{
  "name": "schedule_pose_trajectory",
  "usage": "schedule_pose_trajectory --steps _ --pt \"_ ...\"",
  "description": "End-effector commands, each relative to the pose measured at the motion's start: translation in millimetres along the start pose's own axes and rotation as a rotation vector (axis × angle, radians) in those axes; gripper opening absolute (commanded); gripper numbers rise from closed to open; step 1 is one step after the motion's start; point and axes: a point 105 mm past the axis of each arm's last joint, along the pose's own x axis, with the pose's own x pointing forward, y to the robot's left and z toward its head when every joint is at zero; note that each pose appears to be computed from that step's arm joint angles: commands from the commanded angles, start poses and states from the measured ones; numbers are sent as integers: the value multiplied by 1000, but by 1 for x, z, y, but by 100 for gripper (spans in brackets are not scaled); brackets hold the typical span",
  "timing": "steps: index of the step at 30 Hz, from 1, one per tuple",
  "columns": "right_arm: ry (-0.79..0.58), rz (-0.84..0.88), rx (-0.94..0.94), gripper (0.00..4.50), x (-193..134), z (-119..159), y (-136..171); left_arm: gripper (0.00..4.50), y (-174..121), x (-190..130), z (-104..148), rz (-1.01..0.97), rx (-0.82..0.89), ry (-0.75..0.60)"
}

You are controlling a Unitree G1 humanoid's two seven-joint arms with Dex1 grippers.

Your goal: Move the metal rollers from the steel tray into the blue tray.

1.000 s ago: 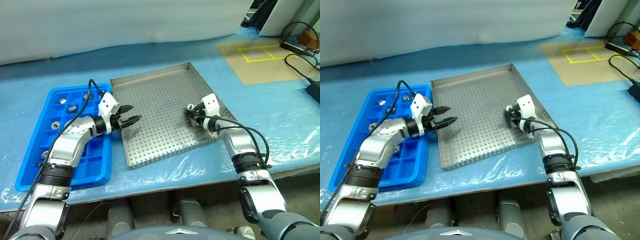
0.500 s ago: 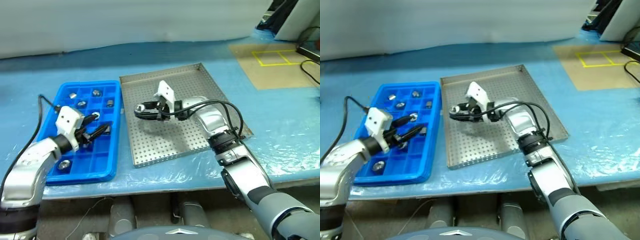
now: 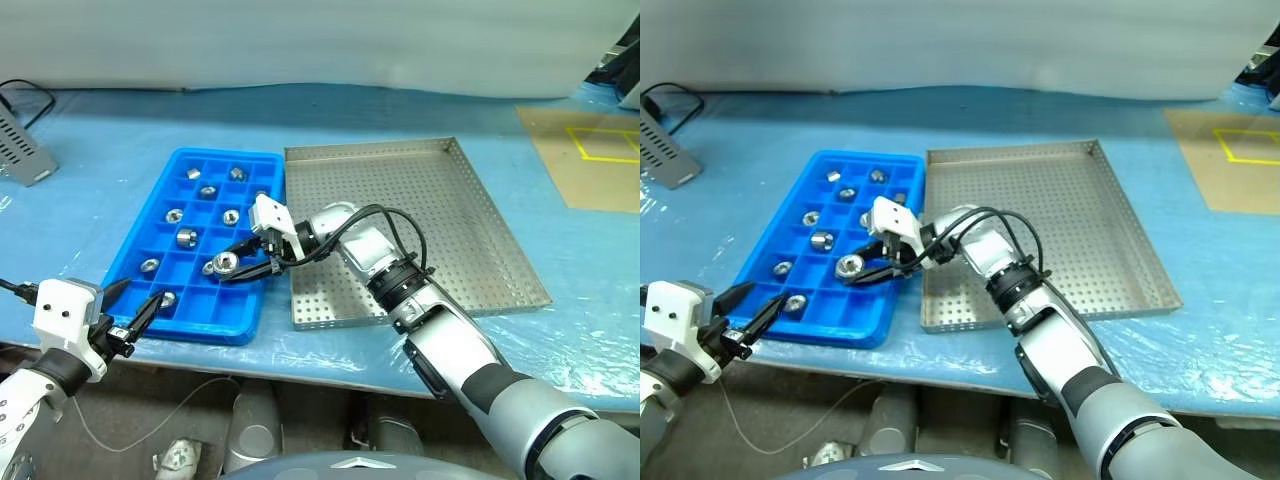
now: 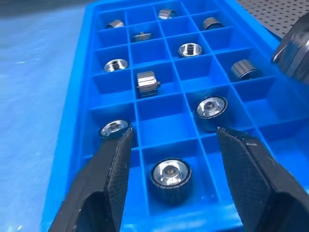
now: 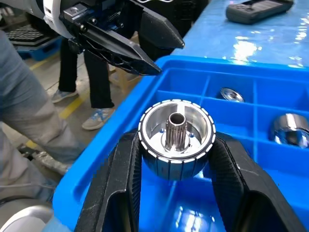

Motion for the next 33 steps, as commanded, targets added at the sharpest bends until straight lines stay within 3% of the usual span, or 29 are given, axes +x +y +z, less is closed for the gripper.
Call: schedule_pose_trajectory --steps 1,10,18,28,33 --pt "5 15 -58 161 9 5 2 296 0 -3 11 18 28 -30" --pt "71 12 -45 161 -2 -10 2 296 -2 9 13 -12 28 -41" --pt "98 -32 -16 428 -8 -16 -3 296 4 26 21 -59 50 -58" --pt "127 -150 -42 428 -18 -25 -16 296 8 41 32 -107 80 -78" --pt "73 -195 -36 428 -25 -15 -23 296 8 48 35 -132 92 -82"
